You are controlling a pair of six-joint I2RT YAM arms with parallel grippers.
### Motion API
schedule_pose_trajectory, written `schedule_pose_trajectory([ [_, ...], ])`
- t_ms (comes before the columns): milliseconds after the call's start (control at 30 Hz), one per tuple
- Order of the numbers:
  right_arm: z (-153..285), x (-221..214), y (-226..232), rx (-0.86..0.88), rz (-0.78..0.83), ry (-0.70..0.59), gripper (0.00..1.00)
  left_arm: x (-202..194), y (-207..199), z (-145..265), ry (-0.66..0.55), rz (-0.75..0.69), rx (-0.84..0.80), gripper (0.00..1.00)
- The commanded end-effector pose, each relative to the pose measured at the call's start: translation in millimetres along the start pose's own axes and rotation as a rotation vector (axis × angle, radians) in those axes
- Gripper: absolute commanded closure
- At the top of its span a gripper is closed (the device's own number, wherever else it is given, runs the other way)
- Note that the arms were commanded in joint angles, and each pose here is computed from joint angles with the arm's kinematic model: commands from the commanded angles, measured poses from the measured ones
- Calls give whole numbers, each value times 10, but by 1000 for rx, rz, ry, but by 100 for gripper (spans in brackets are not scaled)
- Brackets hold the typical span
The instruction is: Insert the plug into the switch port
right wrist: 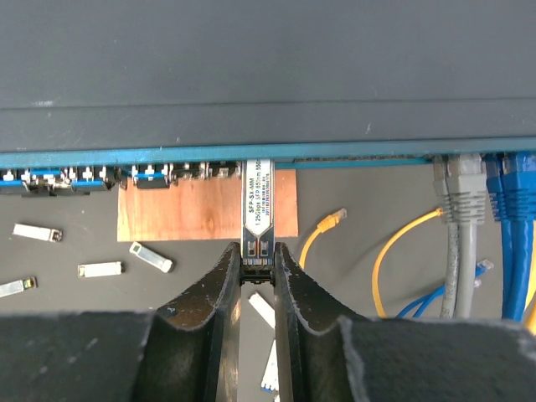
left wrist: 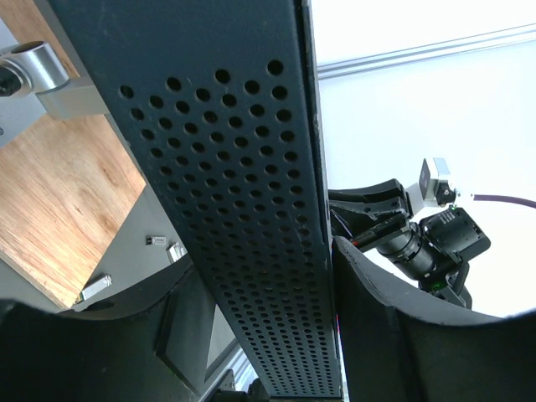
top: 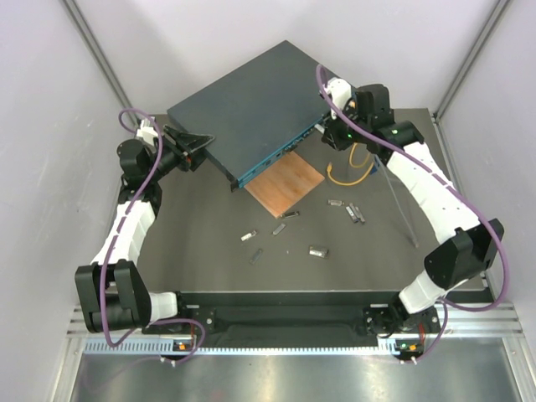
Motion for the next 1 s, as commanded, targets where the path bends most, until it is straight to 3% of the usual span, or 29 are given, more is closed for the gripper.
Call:
schedule_pose_trajectory([
  [0, 22, 280, 142, 53, 16, -87, 100, 97, -56, -40, -56, -109, -25, 100],
  [300, -92, 223, 124, 53, 16, -66, 100, 89, -41, -39, -54, -106, -21, 100],
  [967, -197, 540, 261, 112, 45, -141, 100, 84, -7, -48, -53, -99, -16, 100],
])
Point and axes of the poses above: each gripper's point midway between its finger pads, its own z axis back along the fingers, its own y axis along the line the jaws close on, x = y × z, the point moved 5 cm from there along z, back along the fingers, and after that the axes turned 10 degrees about -z, right-handed, at the moved point
